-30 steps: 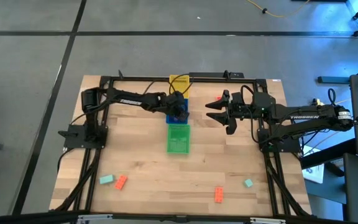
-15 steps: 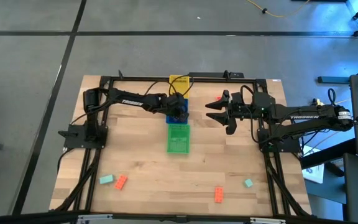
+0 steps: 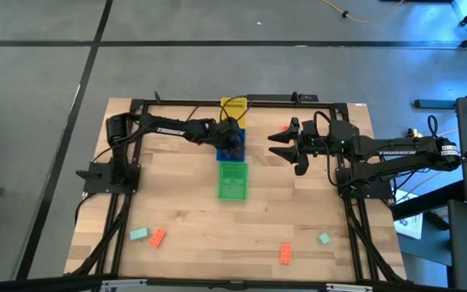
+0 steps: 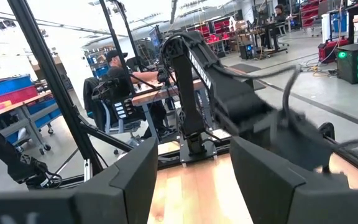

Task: Sort & place blocks by color
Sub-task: Put the top light blue block into the green basket

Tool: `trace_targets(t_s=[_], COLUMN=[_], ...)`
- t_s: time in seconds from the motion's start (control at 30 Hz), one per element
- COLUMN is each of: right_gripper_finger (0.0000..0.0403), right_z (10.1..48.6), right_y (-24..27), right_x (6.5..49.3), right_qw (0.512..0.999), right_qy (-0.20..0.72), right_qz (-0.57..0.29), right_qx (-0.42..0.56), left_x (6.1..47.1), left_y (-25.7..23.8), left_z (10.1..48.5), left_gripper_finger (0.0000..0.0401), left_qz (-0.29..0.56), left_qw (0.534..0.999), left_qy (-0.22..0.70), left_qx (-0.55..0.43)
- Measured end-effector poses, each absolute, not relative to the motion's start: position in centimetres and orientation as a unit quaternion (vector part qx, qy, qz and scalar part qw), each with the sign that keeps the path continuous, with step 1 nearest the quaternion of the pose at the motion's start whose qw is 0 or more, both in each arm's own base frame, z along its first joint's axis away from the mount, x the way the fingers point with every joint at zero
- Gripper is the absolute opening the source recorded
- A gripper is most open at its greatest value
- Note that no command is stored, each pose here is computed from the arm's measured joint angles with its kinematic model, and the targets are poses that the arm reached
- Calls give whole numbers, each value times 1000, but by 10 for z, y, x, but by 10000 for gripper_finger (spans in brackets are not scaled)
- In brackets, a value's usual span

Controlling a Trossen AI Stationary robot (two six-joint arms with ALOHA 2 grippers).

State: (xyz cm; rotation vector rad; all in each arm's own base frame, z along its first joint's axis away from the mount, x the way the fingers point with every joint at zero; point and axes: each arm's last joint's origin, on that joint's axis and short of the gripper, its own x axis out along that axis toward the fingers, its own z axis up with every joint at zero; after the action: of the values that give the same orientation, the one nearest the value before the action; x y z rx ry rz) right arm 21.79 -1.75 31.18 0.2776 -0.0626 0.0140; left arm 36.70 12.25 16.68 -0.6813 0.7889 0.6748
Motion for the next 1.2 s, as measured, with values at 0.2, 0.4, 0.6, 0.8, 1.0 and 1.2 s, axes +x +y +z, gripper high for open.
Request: trace_targets(t_s=[0.2,0.4,0.6,0.8,1.0,1.2], right_gripper_finger=[205,205,205,205,205,205], right_z=[312,312,312,312,312,312], right_y=[-17,-17,-17,-17,-17,-17], right_x=[218,218,218,218,218,218], right_qw=[990,990,990,990,990,990], right_qy=[-31,-31,-31,-31,-31,-34], right_qz=[7,7,7,7,7,7], right_qx=[138,138,138,138,136,136], left_x=[348,314,282,266,255,250], left_y=[133,119,77,38,15,4], left_z=[222,310,374,382,343,321], left_gripper_finger=[194,192,191,191,191,191], left_qz=[284,240,170,94,71,52], left_qw=[856,931,976,993,988,989], left_qy=[316,201,87,-19,-89,-83], left_qx=[-296,-189,-104,-73,-104,-108])
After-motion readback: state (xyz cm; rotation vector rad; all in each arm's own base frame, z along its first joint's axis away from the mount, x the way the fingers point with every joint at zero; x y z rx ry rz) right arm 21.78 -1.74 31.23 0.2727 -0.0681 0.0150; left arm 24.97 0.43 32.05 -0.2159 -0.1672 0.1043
